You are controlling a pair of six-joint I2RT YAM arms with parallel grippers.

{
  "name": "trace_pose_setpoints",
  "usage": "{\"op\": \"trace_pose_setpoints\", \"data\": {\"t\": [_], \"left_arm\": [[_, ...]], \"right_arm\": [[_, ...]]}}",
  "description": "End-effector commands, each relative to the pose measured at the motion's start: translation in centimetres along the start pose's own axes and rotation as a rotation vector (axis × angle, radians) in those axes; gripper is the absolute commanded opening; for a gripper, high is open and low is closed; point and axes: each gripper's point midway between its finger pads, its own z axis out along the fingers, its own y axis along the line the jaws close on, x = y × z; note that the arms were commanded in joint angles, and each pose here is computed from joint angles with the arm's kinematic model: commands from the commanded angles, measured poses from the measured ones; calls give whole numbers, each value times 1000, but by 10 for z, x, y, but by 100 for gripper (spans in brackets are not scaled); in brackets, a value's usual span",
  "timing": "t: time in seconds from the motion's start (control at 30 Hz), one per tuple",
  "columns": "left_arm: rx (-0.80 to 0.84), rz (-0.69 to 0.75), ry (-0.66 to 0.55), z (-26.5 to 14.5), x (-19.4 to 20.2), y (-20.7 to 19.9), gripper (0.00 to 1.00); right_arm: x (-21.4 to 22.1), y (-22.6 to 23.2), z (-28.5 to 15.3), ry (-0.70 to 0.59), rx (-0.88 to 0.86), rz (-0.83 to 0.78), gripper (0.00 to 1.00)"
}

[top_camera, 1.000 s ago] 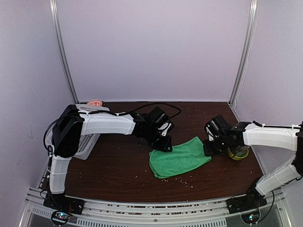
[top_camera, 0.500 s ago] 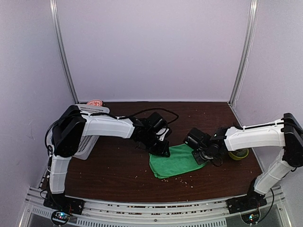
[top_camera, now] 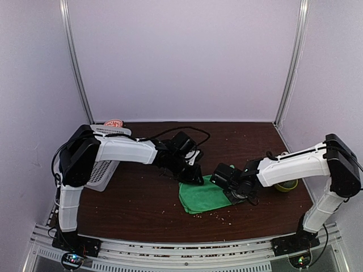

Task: Roll the towels
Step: Roll the towel at the center of the board.

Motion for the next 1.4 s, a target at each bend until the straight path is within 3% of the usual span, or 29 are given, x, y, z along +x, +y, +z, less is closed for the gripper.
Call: {"op": "trace_pose_setpoints", "data": {"t": [0.0, 0.2, 0.43, 0.63, 0.7, 1.07, 1.37], "left_arm": [[42, 1, -41, -13, -8, -10, 21], [41, -1, -42, -15, -8, -11, 21], [33, -3, -44, -18, -9, -10, 21], [41, 2, -56, -22, -16, -17, 21], [45, 3, -62, -24, -20, -19, 21], [63, -8, -67, -23, -29, -23, 21], [195, -47, -76, -14, -59, -52, 21]], "right_arm": [[-12, 16, 0, -9, -50, 12, 0], [-6, 34, 6, 28, -123, 14, 1], [-6, 42, 3, 20, -184, 34, 19], [1, 47, 6, 19, -253, 69, 42], [2, 47, 6, 16, -271, 83, 45], [2, 48, 4, -13, -376, 146, 48], [3, 58, 2, -54, -447, 122, 49]]}}
